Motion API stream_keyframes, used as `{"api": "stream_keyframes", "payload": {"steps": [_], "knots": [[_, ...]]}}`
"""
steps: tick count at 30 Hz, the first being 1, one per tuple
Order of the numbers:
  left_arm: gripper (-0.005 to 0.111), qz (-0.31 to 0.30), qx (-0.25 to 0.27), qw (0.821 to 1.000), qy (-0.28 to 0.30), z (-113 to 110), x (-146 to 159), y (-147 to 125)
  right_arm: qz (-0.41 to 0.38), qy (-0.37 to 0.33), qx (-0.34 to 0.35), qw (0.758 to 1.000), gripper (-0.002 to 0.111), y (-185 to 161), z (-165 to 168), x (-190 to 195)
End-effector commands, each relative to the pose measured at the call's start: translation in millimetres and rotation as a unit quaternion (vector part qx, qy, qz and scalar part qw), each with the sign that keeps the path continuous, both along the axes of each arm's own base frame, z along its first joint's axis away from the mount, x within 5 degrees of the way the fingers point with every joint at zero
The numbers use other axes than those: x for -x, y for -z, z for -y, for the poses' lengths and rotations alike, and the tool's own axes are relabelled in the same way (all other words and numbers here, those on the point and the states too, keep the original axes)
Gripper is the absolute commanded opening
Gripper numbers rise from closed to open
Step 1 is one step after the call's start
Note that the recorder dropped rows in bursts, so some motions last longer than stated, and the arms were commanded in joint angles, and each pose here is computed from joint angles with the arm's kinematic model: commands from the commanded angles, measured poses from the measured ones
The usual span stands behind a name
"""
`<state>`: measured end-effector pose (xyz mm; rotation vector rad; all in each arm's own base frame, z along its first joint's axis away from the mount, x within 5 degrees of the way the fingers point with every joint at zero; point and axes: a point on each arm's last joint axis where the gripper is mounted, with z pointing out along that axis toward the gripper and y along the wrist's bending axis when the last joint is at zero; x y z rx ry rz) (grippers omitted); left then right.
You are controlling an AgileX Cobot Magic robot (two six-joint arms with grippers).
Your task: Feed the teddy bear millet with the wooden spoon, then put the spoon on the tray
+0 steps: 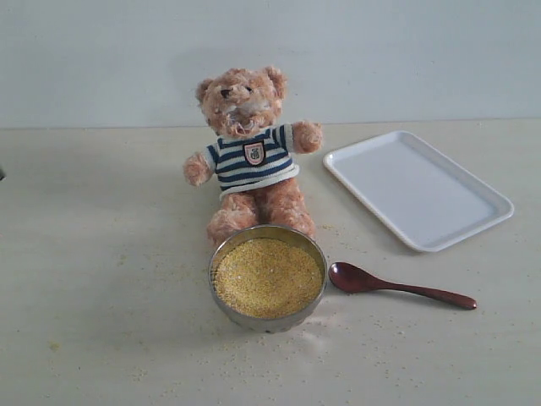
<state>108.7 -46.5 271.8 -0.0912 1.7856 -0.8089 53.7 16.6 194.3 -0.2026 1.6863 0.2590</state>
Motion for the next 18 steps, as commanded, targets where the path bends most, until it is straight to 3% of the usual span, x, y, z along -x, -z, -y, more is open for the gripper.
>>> {"api": "stream_keyframes", "payload": {"steps": [1,5,11,18], "knots": [[0.070,-0.017,-0.029,0.998,0.044,12,-46,-11,0.007,0.002,0.001,1.000,0.000,-1,0,0],[0.070,-0.044,-0.054,0.991,0.118,28,-97,-4,0.007,0.002,0.001,1.000,0.000,-1,0,0],[0.070,-0.108,-0.057,0.978,0.168,42,-168,32,0.007,0.002,0.001,1.000,0.000,-1,0,0],[0.072,-0.126,-0.032,0.963,0.235,57,-213,64,0.007,0.002,0.001,1.000,0.000,-1,0,0]]}}
